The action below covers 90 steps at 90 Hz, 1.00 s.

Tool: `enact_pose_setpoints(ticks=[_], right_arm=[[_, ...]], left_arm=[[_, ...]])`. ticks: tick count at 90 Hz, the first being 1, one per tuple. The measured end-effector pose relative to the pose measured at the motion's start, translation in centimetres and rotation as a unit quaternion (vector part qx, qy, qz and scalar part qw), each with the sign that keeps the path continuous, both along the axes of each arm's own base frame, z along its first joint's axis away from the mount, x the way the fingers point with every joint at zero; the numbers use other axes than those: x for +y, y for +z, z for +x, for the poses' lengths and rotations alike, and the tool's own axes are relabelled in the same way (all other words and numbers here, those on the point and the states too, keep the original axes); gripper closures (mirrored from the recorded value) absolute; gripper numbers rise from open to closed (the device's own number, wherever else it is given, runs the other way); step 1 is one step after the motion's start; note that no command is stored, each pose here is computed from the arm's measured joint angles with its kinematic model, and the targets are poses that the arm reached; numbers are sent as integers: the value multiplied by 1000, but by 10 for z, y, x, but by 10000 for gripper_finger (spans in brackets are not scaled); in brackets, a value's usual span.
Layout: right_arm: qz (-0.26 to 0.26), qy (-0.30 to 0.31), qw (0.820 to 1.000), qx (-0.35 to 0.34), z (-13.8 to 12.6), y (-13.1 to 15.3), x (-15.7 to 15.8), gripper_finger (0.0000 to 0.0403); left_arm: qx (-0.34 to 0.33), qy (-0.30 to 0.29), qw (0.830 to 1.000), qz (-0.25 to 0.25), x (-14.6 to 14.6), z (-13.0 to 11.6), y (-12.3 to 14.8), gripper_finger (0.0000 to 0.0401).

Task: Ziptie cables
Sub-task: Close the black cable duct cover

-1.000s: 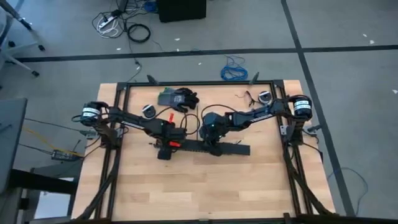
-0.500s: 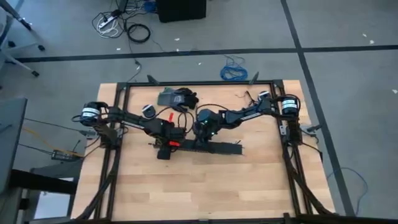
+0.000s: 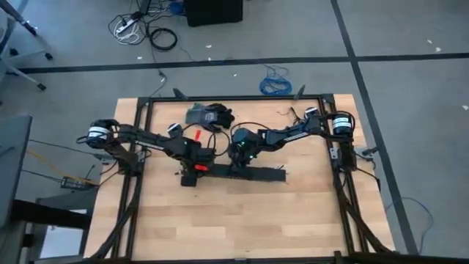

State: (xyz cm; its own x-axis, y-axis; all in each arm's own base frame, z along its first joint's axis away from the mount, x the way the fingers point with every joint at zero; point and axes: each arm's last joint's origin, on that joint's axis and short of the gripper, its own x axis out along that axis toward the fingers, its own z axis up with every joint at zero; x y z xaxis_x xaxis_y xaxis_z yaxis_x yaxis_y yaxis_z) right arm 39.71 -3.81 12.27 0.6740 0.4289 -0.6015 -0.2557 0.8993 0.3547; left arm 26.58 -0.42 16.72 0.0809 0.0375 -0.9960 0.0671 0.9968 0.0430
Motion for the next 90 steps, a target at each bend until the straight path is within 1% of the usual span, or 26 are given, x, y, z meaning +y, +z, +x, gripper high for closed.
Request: enact_pose_setpoints(ticks=[15,24,43,63,73,90], right_arm=[[1,2,1000,0,0,0,1,403],[2,3,1000,0,0,0,1,403],[4,6,1000,-5,0,0,1,403],[-10,3,999,-42,0,17,2,403],[-20,2,998,-62,-1,28,1,402],[-18,3,997,-69,-1,34,1,402]], left_arm=[[31,11,999,-1,0,-15,-18,125],[26,15,1000,-3,0,-18,-24,125],[18,14,1000,6,0,-18,-24,131],[16,12,1000,8,0,-18,-24,153],[15,13,1000,9,1,-18,-24,154],[14,15,1000,9,1,-18,-24,151]])
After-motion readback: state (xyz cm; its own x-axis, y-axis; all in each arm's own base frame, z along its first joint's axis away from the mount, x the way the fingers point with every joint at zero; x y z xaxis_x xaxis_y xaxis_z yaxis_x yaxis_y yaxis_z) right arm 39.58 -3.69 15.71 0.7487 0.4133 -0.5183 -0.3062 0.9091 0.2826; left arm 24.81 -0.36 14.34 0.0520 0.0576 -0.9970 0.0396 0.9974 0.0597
